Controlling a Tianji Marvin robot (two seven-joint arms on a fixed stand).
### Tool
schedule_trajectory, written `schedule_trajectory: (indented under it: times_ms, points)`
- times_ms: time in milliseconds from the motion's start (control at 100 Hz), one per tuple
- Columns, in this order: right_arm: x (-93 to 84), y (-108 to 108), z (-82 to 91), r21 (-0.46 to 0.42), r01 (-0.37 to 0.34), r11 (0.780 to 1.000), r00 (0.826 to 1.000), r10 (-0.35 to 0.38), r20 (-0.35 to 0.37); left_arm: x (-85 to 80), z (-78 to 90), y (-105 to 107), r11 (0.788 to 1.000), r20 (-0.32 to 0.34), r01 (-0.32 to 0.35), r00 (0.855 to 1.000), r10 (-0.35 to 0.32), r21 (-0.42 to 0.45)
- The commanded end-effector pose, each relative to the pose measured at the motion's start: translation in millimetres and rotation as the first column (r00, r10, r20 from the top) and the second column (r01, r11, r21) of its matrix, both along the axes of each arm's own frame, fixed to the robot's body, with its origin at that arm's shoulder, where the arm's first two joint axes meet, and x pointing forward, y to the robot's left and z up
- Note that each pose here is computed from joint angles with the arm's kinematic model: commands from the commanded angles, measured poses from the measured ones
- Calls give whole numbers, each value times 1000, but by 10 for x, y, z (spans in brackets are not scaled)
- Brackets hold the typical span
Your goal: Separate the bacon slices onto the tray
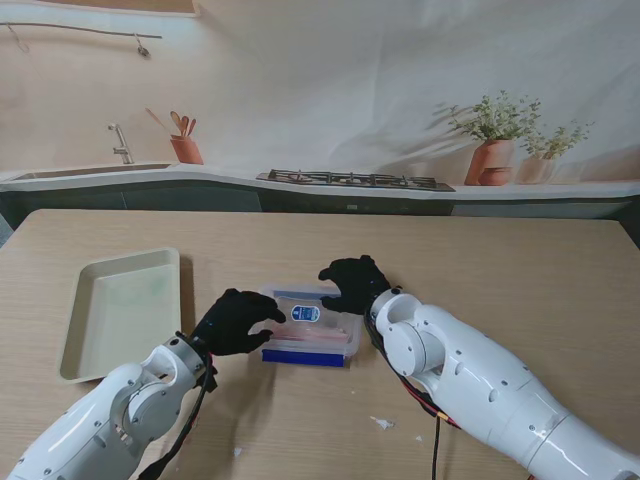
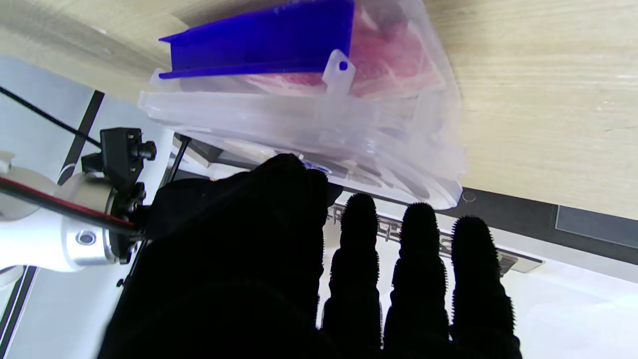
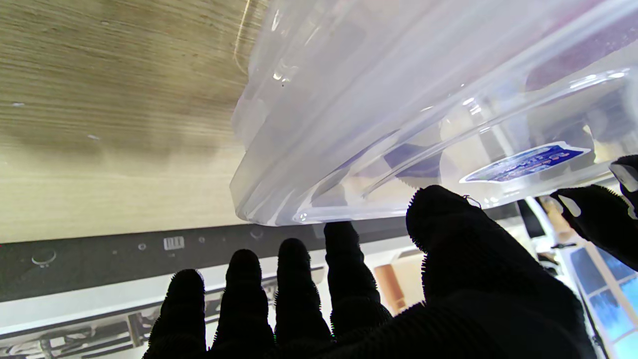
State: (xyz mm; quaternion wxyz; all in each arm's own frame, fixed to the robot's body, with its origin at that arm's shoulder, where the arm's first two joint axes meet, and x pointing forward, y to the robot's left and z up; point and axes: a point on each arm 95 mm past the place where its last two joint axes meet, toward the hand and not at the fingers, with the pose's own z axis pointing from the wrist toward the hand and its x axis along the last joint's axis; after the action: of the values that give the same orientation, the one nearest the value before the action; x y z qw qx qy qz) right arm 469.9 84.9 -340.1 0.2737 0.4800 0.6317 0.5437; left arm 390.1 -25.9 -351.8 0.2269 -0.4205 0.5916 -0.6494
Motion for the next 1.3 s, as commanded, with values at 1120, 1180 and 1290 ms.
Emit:
schedule_trajectory:
  times_ms: [1120,1180,1290]
  points:
    - [-600,-580,101,101,86,991,993,-93,71,9,88,355,962,-109,-268,959,262,-43]
    - [-610,-572,69,99,96,990,993,-101,53,12,59,345,961,-123,-274,956,267,-45]
    - [-622,-564,26,95,110,989,993,-114,40,20,17,334,958,-143,-282,951,274,-43]
